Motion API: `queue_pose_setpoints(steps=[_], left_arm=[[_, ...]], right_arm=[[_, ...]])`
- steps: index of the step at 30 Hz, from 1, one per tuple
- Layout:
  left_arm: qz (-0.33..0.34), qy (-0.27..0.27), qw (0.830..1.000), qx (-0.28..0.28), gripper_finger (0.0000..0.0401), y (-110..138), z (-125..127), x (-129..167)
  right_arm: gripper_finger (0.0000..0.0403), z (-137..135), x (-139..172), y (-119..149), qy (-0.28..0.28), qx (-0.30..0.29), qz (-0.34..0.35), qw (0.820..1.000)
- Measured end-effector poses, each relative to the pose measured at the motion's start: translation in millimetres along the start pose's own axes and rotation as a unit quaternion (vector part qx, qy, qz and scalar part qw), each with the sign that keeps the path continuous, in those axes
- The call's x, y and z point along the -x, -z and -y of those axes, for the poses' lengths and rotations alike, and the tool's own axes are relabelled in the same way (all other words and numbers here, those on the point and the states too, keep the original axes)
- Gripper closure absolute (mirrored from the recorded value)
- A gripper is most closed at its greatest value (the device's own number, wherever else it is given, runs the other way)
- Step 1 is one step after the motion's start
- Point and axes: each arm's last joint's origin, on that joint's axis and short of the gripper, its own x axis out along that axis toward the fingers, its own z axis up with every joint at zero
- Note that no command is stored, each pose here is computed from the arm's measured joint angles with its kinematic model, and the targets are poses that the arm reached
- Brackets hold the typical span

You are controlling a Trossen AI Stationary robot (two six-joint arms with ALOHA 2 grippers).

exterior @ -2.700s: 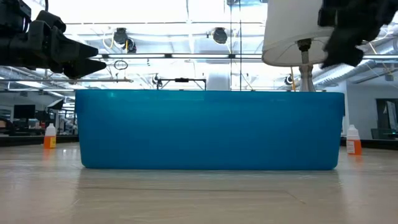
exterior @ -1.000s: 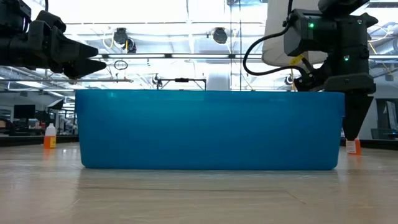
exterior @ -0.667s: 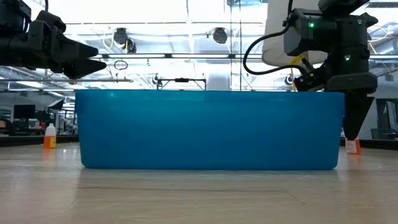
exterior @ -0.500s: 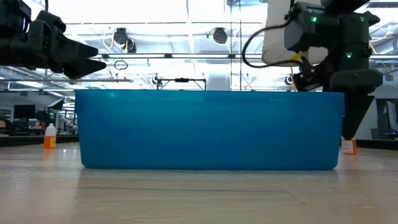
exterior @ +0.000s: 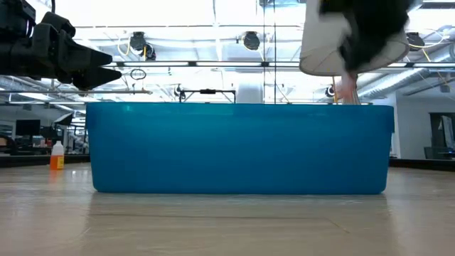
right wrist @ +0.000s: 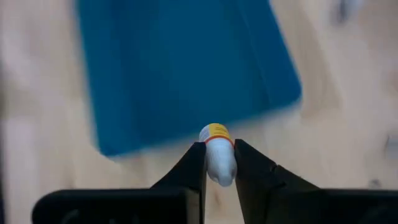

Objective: Pick & Place food coloring
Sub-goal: Put the yellow food coloring bottle into the bin

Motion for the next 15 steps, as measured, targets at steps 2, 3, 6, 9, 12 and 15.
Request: queue_pose_setpoints(steps=[2,3,6,9,12,15], left_arm=[[0.001,0.000,1.000,0.000,0.0002,-0.2,0.0,0.0],[0.000,0.000,1.000,0.000,0.0002,0.0,0.0,0.0],[0.000,0.000,1.000,0.000,0.0002,-0.1,0.0,0.0],[0.000,0.000,1.000,0.000,0.0002,-0.1,0.0,0.0],[0.000,0.000,1.000,0.000,0.0002,-0.1,0.0,0.0],[0.000,0.000,1.000,0.000,0.0002,0.0,0.0,0.0]], right_arm=[[0.0359,-10.0,13.9,-21.1,-0.010,0.028,0.034,0.999],[0.0359,-14.2,19.3,-31.0,-0.009,0.041,0.043,0.998],[0.0359,-23.3,27.1,-60.1,0.003,0.076,0.037,0.996],[0.0359,-28.9,19.6,-84.8,0.037,0.107,-0.018,0.993],[0.0359,-31.2,-0.5,-103.5,0.054,0.135,-0.087,0.986],[0.0359,-30.4,-29.4,-109.5,0.033,0.144,-0.142,0.979]])
